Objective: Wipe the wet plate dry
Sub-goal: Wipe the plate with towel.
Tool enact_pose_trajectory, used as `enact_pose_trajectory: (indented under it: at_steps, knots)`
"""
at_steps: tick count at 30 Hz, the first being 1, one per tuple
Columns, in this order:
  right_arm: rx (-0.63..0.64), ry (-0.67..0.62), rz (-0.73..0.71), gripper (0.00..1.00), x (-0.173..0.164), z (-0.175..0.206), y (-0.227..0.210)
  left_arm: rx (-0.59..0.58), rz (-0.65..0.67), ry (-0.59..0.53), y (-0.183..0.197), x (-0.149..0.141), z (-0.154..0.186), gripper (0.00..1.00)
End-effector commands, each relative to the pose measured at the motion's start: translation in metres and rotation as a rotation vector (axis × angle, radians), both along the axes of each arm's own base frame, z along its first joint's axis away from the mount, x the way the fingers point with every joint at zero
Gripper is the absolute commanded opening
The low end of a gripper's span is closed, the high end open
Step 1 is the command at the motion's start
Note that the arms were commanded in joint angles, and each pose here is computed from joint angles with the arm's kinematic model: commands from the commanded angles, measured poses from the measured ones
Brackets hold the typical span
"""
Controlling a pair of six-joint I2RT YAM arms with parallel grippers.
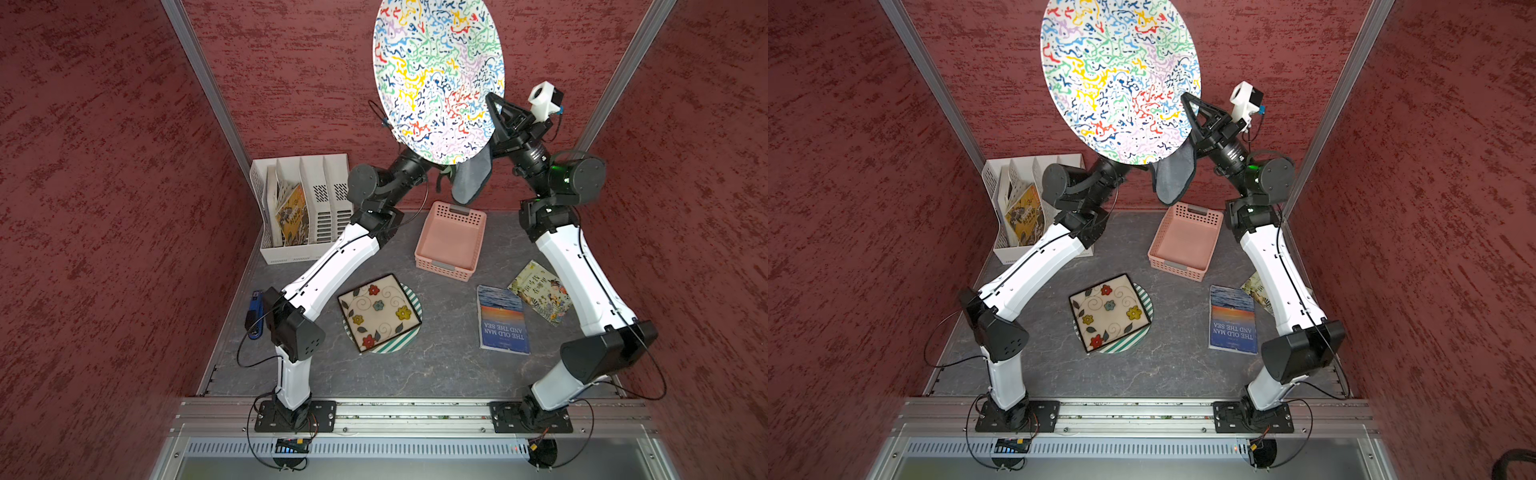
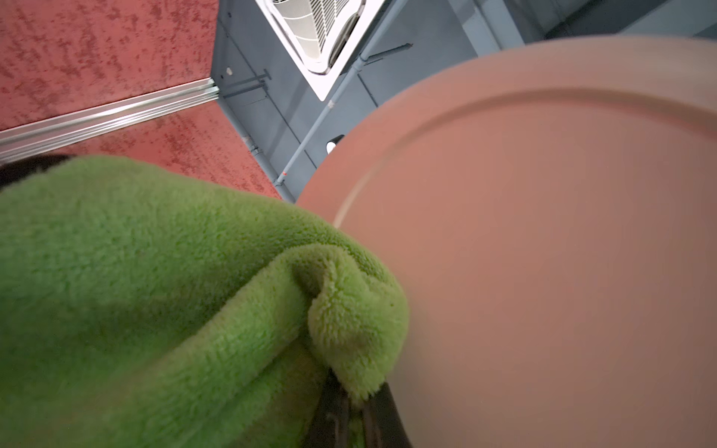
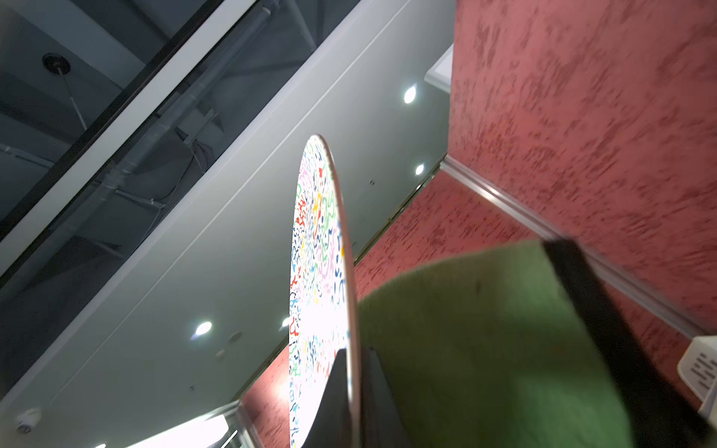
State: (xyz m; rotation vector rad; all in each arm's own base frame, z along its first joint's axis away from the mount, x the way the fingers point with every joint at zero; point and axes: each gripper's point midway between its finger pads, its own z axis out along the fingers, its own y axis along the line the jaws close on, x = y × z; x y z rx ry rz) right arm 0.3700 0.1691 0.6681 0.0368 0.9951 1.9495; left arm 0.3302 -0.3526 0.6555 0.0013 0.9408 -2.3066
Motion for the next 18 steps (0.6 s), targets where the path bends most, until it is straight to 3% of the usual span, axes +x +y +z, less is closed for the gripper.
enact_pose_trajectory:
  at_steps: [1, 4, 8, 11, 12, 18]
  knots:
    - [0.026, 0.132, -0.185, 0.00, 0.054, -0.021, -0.047, -0.057, -0.017, -0.120, 0.027, -0.043, 0.030, 0.00]
    - [-0.029, 0.113, -0.191, 0.00, 0.044, -0.033, -0.053, -0.057, 0.049, -0.145, 0.050, -0.041, 0.040, 0.00]
    - [-0.123, 0.052, -0.087, 0.00, 0.014, -0.051, -0.028, -0.066, 0.128, -0.160, 0.079, -0.028, 0.052, 0.00]
    - [-0.147, 0.080, -0.012, 0.00, -0.006, -0.084, -0.009, -0.074, 0.145, -0.162, 0.092, -0.015, 0.059, 0.00]
    - [-0.148, 0.058, -0.001, 0.00, -0.027, -0.079, -0.006, -0.080, 0.143, -0.165, 0.093, -0.011, 0.061, 0.00]
    - [-0.198, 0.103, 0.057, 0.00, -0.047, -0.105, 0.034, -0.095, 0.105, -0.203, 0.083, -0.017, 0.073, 0.00]
